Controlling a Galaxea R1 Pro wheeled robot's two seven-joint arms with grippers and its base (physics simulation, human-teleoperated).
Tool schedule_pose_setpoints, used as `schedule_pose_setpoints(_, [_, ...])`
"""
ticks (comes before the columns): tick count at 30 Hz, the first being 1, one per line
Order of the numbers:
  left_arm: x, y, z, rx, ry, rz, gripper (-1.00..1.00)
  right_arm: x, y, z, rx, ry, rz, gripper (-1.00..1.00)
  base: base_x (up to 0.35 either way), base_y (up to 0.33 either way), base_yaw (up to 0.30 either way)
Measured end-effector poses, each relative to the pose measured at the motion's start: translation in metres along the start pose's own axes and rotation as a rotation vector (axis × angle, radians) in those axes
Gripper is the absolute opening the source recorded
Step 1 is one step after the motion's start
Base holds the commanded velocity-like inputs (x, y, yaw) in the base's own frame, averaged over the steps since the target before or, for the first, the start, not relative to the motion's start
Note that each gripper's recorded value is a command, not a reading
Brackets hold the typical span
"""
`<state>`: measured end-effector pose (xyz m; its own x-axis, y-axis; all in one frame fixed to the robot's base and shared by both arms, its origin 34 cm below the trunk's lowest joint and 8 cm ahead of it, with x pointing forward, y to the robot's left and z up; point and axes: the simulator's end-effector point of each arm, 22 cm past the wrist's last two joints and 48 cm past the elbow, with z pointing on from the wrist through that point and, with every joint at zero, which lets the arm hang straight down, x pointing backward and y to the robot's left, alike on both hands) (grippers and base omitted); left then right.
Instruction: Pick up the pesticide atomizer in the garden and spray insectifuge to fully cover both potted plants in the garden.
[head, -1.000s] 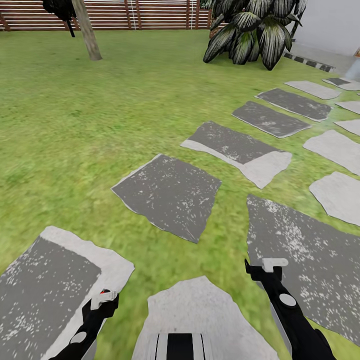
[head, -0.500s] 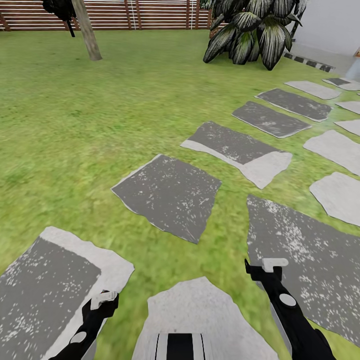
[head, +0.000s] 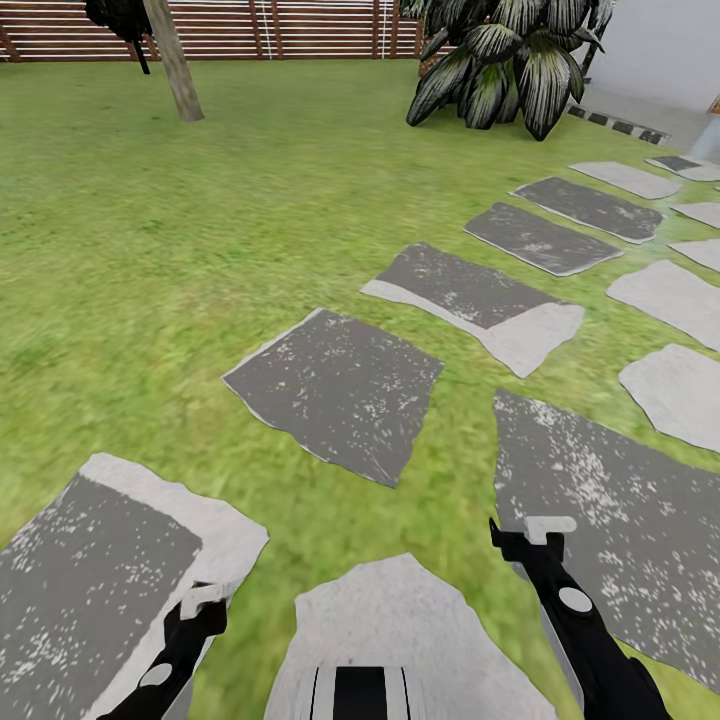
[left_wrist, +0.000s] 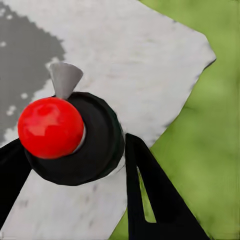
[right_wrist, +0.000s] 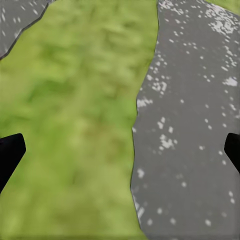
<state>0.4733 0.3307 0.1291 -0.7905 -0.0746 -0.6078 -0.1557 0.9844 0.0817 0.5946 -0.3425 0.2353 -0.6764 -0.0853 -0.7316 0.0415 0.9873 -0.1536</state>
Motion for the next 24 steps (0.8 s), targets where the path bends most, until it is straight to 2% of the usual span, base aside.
schedule_pose_setpoints(17, [-0.004,0.0,0.001,-0.001,-0.009,0.0,-1.0,0.0,0.0,0.0,0.0,0.0,0.0,1.0,0.0,0.0,0.0])
schedule_pose_setpoints(24, [-0.021,-0.003,-0.003,0.005,-0.039,-0.006,-1.0,-0.016,-0.002,-0.005,0.002,-0.028,0.004,1.0,0.0,0.0,0.0])
